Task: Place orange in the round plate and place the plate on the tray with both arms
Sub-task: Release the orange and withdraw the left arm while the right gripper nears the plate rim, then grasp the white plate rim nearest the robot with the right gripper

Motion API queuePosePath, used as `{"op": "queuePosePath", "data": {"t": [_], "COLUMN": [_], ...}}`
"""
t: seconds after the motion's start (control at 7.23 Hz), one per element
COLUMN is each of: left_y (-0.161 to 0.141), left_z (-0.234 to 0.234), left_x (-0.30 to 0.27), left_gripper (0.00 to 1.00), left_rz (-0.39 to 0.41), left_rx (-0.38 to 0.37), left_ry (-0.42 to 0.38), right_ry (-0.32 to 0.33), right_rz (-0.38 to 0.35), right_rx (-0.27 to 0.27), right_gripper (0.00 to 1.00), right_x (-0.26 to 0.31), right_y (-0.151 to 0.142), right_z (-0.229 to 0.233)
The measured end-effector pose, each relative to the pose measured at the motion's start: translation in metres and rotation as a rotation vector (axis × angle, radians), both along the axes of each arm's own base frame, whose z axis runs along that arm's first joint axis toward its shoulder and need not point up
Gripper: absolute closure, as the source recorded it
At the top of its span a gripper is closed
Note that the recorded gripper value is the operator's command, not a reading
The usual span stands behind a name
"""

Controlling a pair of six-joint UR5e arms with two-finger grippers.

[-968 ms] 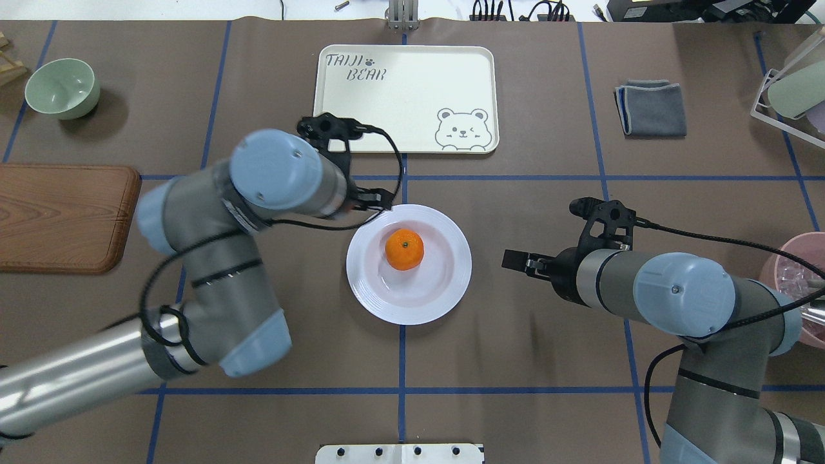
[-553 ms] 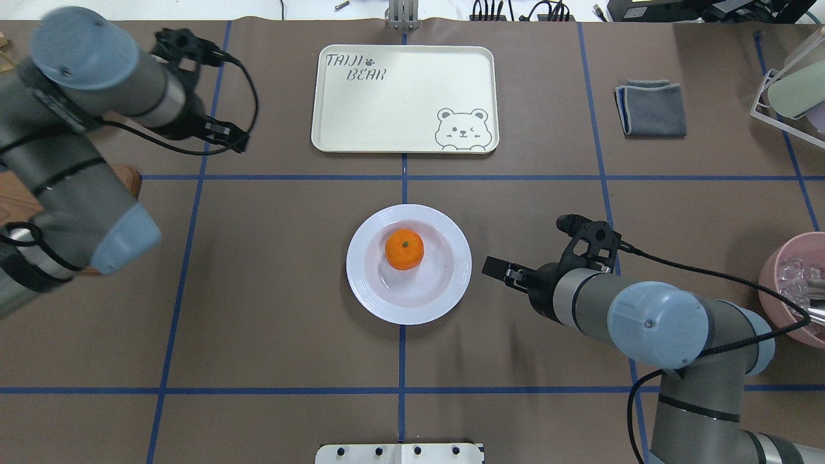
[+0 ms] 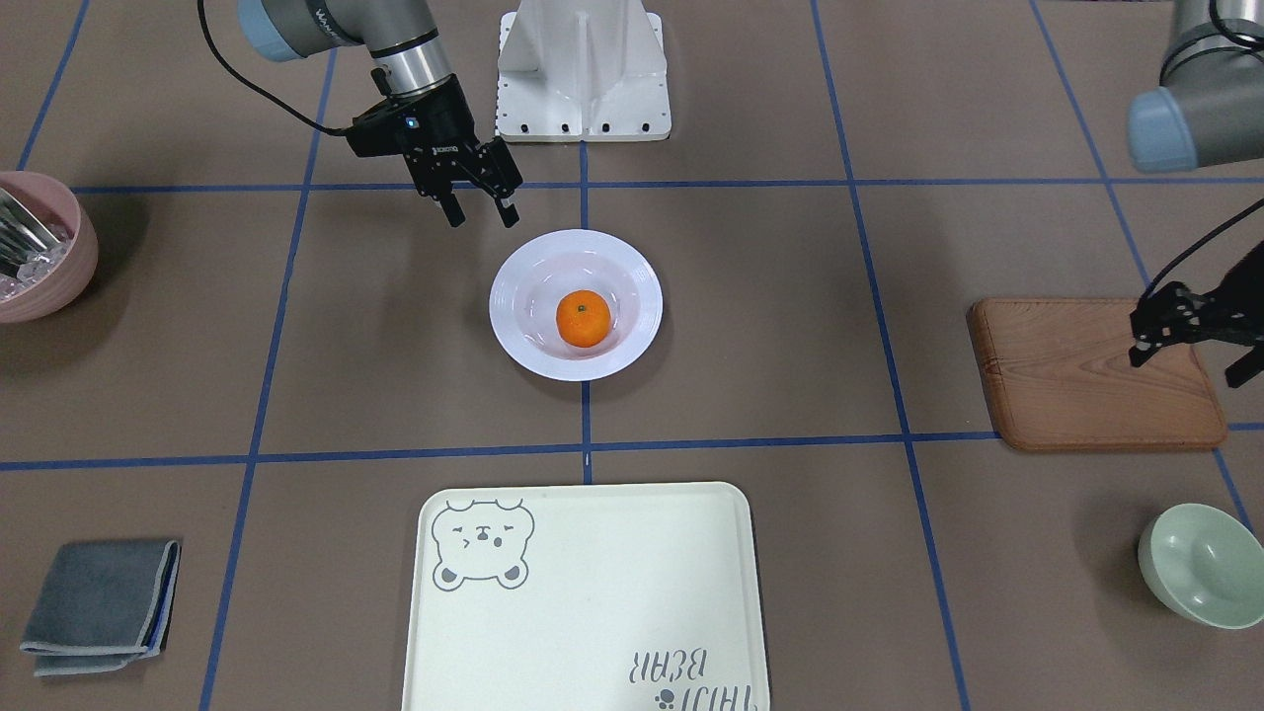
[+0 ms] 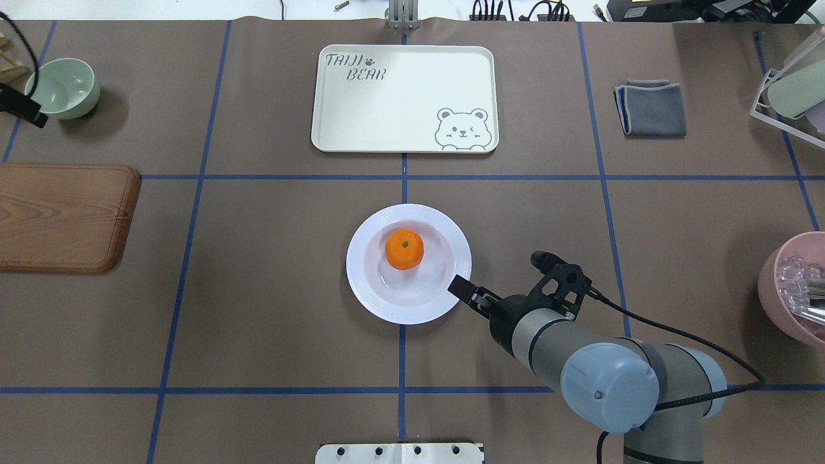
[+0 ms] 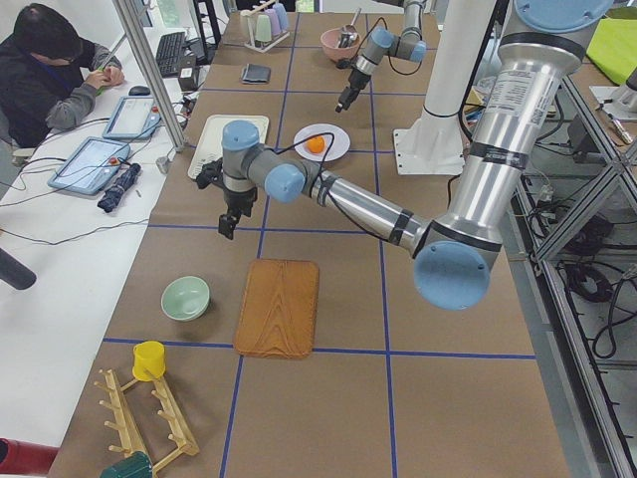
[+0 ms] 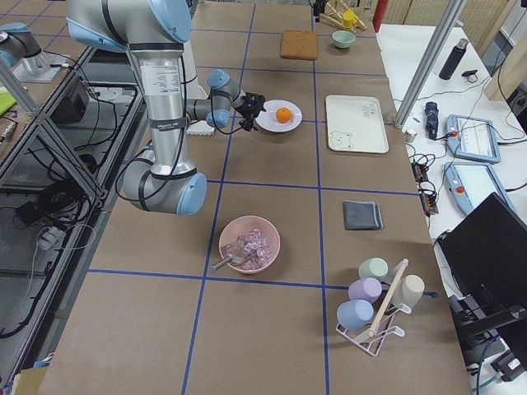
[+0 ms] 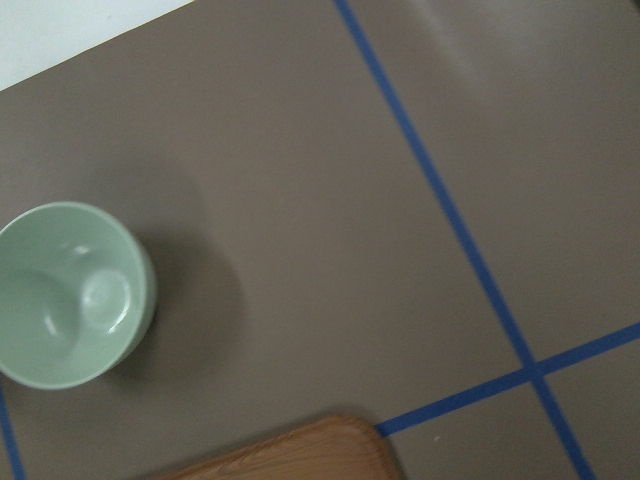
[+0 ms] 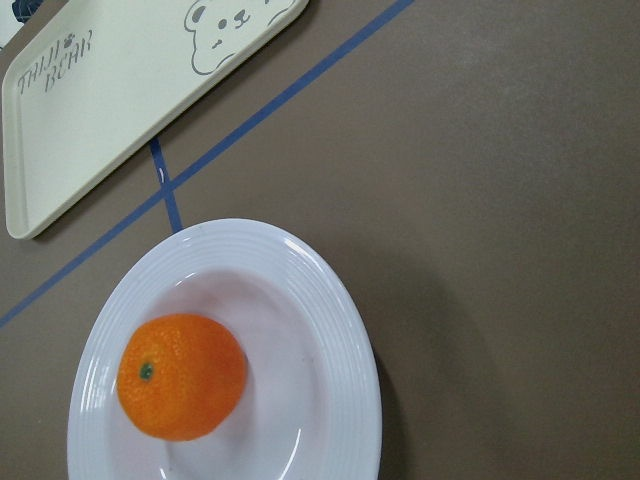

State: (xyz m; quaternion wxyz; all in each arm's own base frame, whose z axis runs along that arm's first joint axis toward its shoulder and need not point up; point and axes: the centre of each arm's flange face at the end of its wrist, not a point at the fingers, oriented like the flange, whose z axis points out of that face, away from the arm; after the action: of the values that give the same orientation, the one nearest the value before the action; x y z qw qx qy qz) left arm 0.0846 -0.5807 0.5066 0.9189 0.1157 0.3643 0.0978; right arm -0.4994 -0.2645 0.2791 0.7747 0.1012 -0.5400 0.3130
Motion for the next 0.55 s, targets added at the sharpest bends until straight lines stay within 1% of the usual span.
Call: {"op": "queuePosePath", "data": {"t": [0.14,0.28,0.41,0.55], "left_y": [0.012,0.026,0.037,0.049], "left_z": [0.043,0.079,0.114,0.149], "left_x": [-0.047,-0.091,-0.123,-0.150], "left_gripper": [0.01,0.01,0.01,0.01], "left_rz": [-0.052,-0.086,-0.065,-0.016], "left_rx": [-0.061,-0.092,-0.108,-0.125], "left_ry": [0.006,0.004,-0.006,-0.016], "right_ry": [-0.020,-0.031,-0.043,-0.054], "right_rz": [0.016,0.025,0.035,0.047], "right_rx": [-0.018,-0.031,-0.048,-0.073], "right_gripper": [0.01,0.00,0.00,0.00], "right_x": [-0.003,-0.006,-0.008,-0.015], "right_y": [0.002,0.002,0.002,0.001], "right_z": [-0.004,-0.005,-0.006,-0.005]}}
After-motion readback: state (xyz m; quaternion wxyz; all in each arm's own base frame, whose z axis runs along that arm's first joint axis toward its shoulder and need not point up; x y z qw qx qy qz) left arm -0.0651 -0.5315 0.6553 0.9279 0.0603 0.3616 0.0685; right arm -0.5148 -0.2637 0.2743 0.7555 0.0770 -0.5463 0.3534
